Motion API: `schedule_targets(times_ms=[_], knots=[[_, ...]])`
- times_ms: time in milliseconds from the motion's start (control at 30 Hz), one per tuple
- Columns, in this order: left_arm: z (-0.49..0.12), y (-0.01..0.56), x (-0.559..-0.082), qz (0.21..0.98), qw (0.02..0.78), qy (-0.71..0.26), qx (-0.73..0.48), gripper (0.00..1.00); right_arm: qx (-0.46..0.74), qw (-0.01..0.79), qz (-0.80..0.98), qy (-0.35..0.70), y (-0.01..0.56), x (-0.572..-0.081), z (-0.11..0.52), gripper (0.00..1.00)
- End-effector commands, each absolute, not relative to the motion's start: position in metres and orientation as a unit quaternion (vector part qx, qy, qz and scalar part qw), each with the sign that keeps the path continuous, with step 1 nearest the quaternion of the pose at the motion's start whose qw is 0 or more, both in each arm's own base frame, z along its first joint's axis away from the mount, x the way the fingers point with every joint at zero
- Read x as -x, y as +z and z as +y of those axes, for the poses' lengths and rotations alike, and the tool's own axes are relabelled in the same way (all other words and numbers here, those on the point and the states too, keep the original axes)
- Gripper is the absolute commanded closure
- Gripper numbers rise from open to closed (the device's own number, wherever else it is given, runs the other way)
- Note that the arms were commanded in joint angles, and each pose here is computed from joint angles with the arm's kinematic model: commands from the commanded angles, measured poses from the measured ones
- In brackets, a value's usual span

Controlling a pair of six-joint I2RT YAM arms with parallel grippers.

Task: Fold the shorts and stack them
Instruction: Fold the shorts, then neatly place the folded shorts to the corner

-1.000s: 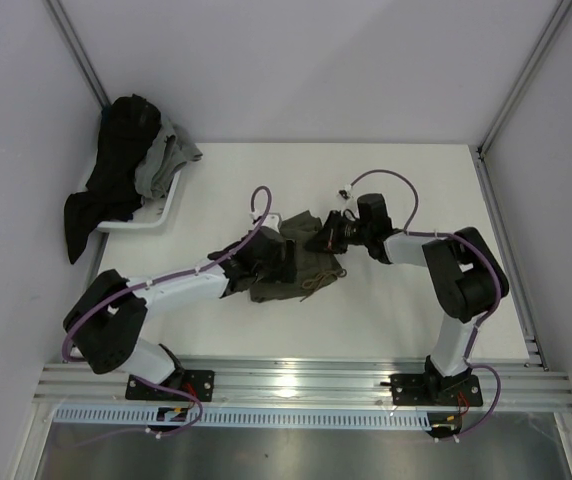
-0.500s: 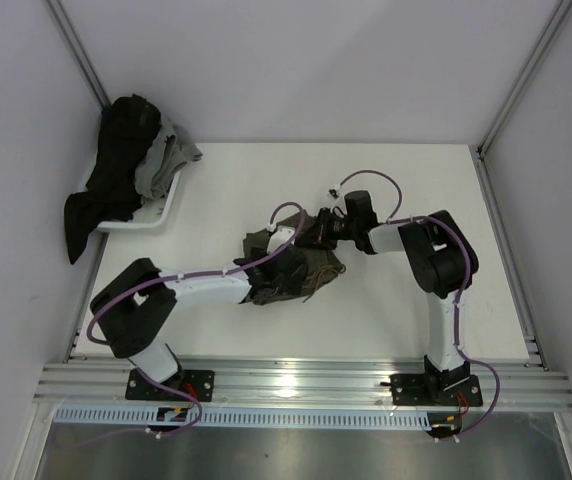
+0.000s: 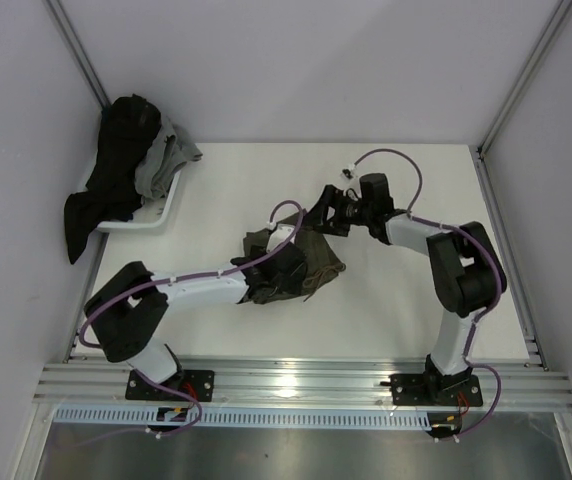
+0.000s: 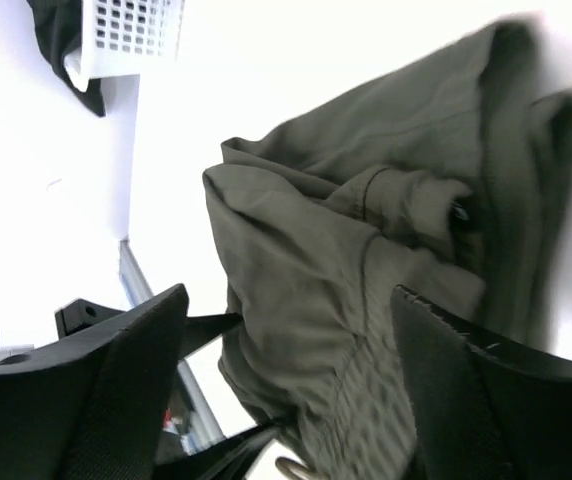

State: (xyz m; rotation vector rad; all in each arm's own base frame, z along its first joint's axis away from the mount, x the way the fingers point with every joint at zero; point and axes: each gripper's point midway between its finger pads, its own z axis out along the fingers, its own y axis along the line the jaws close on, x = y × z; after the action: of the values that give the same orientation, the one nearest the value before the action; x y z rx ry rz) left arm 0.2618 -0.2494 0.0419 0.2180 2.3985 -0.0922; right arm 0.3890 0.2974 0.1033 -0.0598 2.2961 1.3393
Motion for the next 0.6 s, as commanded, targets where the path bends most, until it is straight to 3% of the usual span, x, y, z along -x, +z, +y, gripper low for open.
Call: schedule_targets(times_ms=[0,100,333,567], knots=[[-0.269,0.092,-0.262,0.915,0.381,-0.095,-0.090,0.10,0.050,0.283,0.848,0.445,0.129,-0.392,0.268,0.11],[-0.273,0.107,-0.257,0.914,0.378,-0.119,-0.093,0.08,0.053,0.289,0.858,0.420,0.125,-0.388,0.249,0.01],[-0.279,0.145,-0.242,0.900,0.374,-0.203,-0.089,0.07,0.049,0.220,0.888,0.401,0.068,-0.369,0.231,0.01],[-0.263,0.161,-0.236,0.895,0.385,-0.212,-0.075,0.07,0.051,0.194,0.886,0.418,0.041,-0.364,0.242,0.01]])
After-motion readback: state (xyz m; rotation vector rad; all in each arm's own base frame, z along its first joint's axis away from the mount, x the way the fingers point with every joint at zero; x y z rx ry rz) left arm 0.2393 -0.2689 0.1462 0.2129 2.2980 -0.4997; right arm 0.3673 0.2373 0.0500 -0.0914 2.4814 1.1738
